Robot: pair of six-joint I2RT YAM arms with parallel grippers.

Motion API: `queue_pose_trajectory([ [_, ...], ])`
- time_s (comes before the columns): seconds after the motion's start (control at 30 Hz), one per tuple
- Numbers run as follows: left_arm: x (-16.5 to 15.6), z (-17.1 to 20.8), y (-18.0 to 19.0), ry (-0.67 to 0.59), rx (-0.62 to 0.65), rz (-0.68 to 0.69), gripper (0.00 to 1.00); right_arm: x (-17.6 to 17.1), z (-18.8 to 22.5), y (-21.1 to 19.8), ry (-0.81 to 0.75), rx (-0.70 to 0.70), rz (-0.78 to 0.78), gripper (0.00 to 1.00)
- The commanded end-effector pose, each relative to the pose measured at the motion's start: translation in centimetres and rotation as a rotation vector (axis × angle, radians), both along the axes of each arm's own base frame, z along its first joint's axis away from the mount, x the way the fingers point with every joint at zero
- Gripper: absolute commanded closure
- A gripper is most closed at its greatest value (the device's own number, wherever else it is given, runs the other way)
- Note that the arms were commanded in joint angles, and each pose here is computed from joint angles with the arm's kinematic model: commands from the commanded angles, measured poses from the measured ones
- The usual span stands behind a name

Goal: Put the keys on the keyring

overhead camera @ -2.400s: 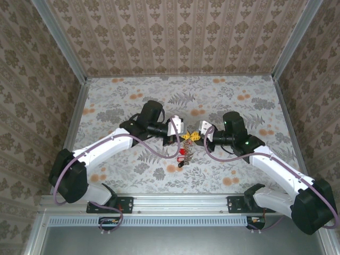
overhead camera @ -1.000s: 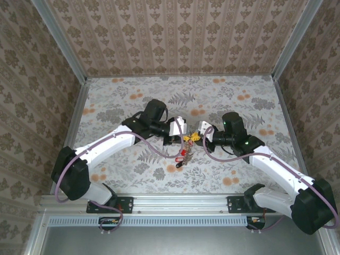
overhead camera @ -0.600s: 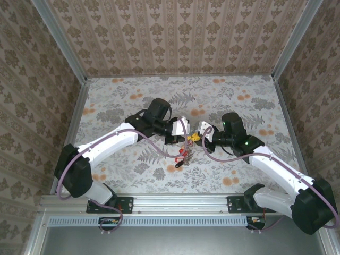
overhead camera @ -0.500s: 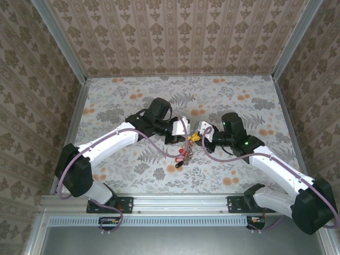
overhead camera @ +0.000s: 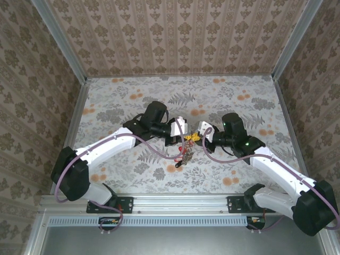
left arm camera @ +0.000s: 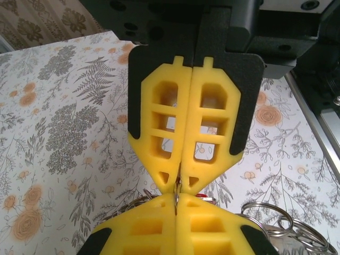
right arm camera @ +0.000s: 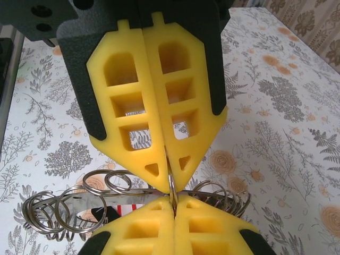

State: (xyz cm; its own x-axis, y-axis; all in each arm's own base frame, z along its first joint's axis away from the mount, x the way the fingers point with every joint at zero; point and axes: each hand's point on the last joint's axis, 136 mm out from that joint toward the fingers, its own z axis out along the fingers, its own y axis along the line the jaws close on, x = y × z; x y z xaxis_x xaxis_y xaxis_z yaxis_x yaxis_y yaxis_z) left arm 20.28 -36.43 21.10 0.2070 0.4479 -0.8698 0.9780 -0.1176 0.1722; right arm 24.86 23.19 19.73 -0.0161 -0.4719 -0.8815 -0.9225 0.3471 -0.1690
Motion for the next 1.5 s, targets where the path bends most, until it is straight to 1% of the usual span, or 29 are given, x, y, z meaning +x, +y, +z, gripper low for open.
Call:
queue_pose_trajectory([
  [0.0,0.4,2.5,-0.5,-0.004,-0.075,0.039,1.00,-0.4,1.6,0.6,-0.033,0.053,0.034,1.00],
  [0.13,0.5,2.4,-0.7,-0.017,-0.068,0.055,1.00,-0.6,1.5,1.0,-0.018,0.067,0.059,1.00],
  [0.2,1.1,2.4,-0.8,-0.026,-0.066,0.094,1.00,-0.4,1.0,1.1,-0.004,0.056,0.059,1.00],
  [0.37,1.2,3.0,-1.1,0.007,-0.086,0.111,1.00,0.0,0.6,1.3,0.016,0.061,0.055,1.00],
  [0.6,1.9,3.1,-1.6,0.014,-0.105,0.136,1.00,0.6,0.8,1.7,0.034,0.082,0.042,1.00],
  [0.8,2.5,3.3,-1.8,0.023,-0.137,0.177,1.00,0.9,0.5,1.8,0.037,0.086,0.037,1.00],
  [0.93,2.8,2.9,-2.2,0.016,-0.125,0.205,1.00,1.1,0.4,1.9,0.040,0.085,0.035,1.00],
  [1.07,3.2,2.7,-2.6,0.038,-0.125,0.224,1.00,1.1,0.5,1.7,0.005,0.094,0.031,0.99],
  [1.47,3.4,2.7,-3.5,0.045,-0.137,0.234,1.00,0.8,0.0,1.4,0.002,0.081,0.024,0.98],
])
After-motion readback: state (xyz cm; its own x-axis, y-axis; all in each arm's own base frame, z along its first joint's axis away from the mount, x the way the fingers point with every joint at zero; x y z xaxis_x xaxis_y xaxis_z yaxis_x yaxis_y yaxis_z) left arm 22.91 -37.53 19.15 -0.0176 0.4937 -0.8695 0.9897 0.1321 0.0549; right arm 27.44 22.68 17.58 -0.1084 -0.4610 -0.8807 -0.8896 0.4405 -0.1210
